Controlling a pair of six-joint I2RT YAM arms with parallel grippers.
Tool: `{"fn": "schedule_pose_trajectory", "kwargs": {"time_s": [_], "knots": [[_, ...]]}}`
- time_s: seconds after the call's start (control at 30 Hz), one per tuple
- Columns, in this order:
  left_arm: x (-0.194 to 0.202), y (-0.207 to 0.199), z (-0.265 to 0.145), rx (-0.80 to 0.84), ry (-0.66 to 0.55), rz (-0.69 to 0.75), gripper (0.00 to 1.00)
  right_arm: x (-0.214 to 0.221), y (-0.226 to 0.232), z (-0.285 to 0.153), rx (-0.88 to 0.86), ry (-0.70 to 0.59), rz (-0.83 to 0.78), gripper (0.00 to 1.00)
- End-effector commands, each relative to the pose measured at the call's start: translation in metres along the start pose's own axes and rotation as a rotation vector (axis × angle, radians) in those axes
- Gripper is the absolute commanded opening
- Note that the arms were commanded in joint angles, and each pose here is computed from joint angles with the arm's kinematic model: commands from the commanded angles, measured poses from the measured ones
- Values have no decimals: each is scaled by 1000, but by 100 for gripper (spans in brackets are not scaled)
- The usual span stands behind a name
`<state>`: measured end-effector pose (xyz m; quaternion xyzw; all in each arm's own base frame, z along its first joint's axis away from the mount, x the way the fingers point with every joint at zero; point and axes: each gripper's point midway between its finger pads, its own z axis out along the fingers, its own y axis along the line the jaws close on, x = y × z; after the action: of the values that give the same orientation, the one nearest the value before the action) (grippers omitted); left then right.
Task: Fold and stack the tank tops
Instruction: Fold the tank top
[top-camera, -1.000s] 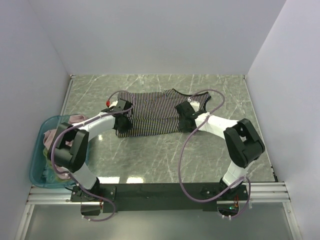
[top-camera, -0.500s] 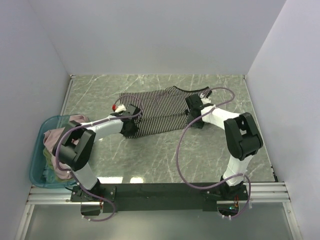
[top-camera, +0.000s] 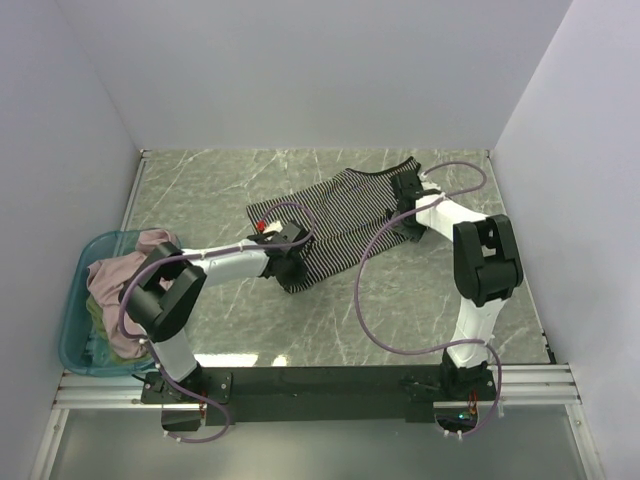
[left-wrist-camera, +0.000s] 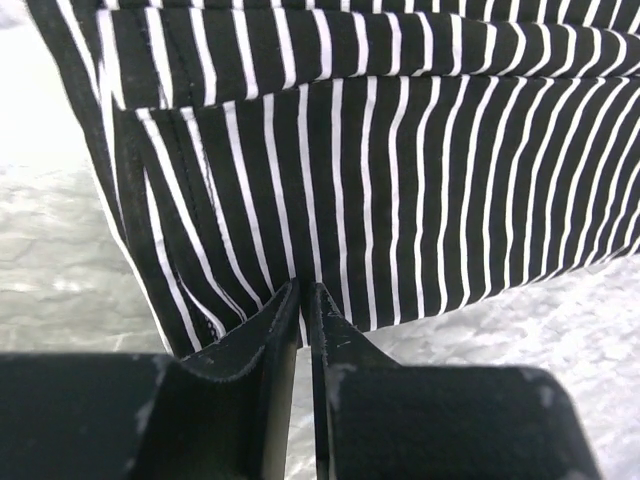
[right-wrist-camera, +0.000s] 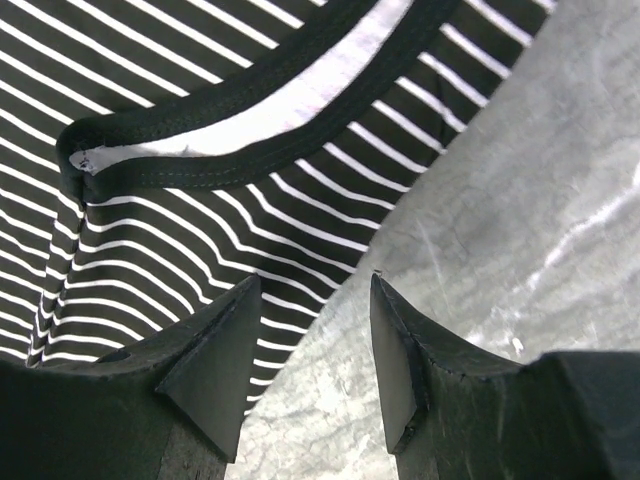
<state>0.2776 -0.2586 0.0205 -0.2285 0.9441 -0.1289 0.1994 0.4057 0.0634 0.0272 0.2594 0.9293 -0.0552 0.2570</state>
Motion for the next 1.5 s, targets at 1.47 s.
{"fn": "schedule_pose_trajectory", "kwargs": {"time_s": [1.47], "knots": [[-74, 70, -82, 122, -51, -144, 28, -32, 33, -82, -245, -171, 31, 57]]}}
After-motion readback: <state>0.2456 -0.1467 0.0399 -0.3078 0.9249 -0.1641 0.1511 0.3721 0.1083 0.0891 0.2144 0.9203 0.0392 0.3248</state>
